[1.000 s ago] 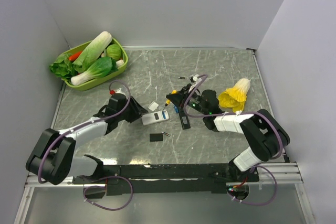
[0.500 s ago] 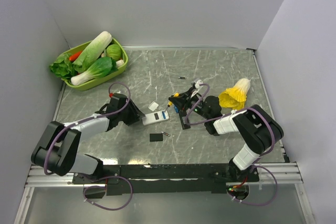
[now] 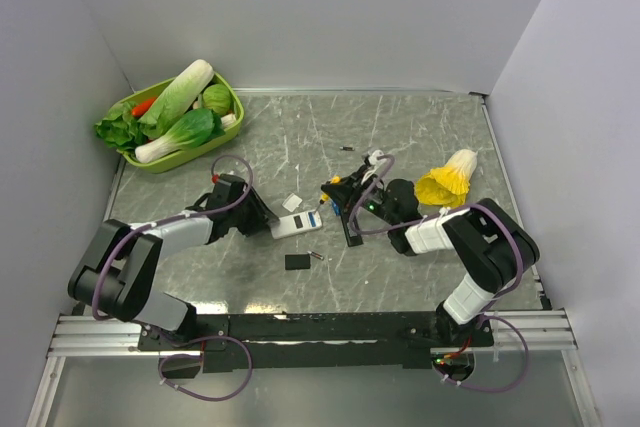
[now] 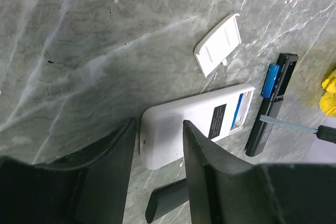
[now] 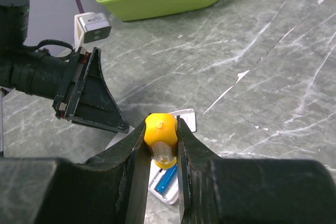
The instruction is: Unload the batteries from the remote control
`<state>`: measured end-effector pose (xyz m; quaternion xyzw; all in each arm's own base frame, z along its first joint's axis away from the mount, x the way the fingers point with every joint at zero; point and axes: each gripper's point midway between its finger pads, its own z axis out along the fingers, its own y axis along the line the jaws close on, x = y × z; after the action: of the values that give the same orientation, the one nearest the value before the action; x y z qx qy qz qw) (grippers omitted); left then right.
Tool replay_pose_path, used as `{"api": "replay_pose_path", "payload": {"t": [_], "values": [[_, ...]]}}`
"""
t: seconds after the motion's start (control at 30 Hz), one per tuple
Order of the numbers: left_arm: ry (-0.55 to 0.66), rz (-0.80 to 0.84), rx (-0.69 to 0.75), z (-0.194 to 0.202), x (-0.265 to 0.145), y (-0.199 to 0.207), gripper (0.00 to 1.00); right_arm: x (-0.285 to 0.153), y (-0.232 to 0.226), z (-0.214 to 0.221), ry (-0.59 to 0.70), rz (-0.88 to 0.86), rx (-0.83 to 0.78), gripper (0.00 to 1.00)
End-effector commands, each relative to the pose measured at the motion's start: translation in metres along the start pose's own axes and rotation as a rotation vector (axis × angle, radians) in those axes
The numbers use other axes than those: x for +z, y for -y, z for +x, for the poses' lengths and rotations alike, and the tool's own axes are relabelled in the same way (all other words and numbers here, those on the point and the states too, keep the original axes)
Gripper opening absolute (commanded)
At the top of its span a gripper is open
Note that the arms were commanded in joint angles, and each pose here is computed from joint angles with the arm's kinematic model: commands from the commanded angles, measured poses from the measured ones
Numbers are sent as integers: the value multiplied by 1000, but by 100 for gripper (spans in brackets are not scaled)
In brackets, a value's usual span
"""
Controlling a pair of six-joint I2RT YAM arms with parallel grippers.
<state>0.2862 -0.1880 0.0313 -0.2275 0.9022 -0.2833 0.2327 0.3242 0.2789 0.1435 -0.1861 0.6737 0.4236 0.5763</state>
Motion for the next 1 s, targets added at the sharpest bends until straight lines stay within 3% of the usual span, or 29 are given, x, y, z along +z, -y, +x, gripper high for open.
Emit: {"api": "replay_pose_path", "payload": {"t": [0.0, 0.37, 0.67, 0.97], "values": [[47, 9, 30, -14, -3, 8, 47, 9, 15, -2, -38, 83, 55, 0], [90, 7, 47, -32, -10, 26, 46, 15, 36, 24, -134, 203, 144, 0], [58, -6, 55, -19, -7, 19, 44, 14, 35, 32, -106, 222, 184, 0], [7, -40, 44, -5, 6, 3, 38, 10, 17, 23, 42, 106, 225, 0]]}}
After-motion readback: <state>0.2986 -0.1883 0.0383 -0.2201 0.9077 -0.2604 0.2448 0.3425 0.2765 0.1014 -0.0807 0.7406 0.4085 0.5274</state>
